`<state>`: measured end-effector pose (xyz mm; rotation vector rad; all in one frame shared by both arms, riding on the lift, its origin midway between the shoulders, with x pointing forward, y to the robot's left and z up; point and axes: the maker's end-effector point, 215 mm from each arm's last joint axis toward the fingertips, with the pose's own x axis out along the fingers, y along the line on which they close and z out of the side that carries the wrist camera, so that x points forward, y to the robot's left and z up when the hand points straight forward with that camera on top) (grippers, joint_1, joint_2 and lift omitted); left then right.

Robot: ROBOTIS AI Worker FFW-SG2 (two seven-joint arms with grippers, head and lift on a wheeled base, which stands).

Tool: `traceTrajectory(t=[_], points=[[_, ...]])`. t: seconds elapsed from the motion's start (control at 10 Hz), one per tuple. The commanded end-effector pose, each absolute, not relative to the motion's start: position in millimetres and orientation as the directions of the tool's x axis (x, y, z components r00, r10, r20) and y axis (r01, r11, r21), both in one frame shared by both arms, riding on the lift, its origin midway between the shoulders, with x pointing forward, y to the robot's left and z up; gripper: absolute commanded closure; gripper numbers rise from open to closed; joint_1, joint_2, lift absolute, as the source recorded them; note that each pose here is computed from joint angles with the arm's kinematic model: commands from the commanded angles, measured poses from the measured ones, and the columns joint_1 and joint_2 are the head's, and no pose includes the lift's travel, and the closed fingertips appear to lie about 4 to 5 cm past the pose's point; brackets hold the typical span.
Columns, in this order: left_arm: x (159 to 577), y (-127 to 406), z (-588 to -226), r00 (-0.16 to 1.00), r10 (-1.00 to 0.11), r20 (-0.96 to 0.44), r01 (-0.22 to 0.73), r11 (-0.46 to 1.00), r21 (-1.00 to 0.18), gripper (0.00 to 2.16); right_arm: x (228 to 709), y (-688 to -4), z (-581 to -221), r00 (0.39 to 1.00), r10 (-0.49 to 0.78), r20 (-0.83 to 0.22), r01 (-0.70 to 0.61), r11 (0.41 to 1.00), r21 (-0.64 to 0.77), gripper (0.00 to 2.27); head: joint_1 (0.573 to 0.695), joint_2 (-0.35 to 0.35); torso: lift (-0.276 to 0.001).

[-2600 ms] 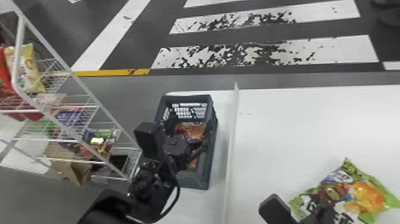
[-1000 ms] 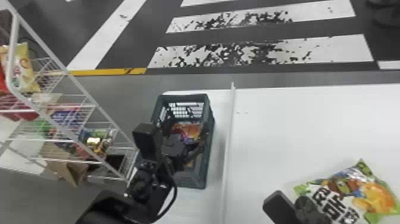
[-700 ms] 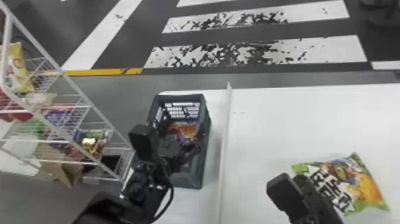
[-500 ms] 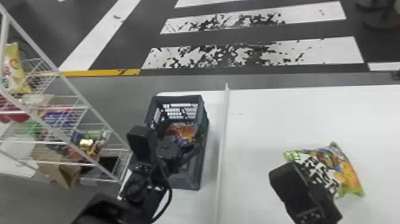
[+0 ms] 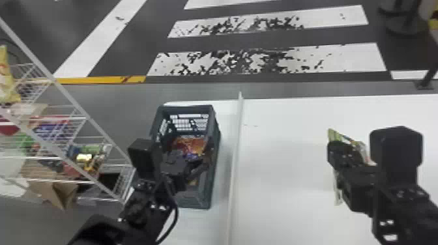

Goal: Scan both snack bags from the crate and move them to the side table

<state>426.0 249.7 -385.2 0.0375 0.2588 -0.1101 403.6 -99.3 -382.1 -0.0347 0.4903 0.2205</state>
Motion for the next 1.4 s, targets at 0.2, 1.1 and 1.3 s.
traceTrajectory(t=[0.2,1.1,1.3], points=[[425,250,-385,0.96,-0.104,-0.258,0.115,0.993,0.025,0.07,430,-140,-337,0.901,0.237,-0.362,-0.128,0.945,0.3,2.25,0.695,0.17,-0.029],[427,252,-386,0.961,-0.106,-0.256,0.118,0.993,0.032,0.07,418,-308,-428,0.882,-0.148,-0.447,0.311,0.897,0.315,2.25,0.695,-0.045,-0.029],[427,253,-389,0.96,-0.106,-0.259,0.118,0.993,0.029,0.07,401,-317,-451,0.85,-0.193,-0.49,0.366,0.885,0.288,2.25,0.695,-0.076,-0.029]])
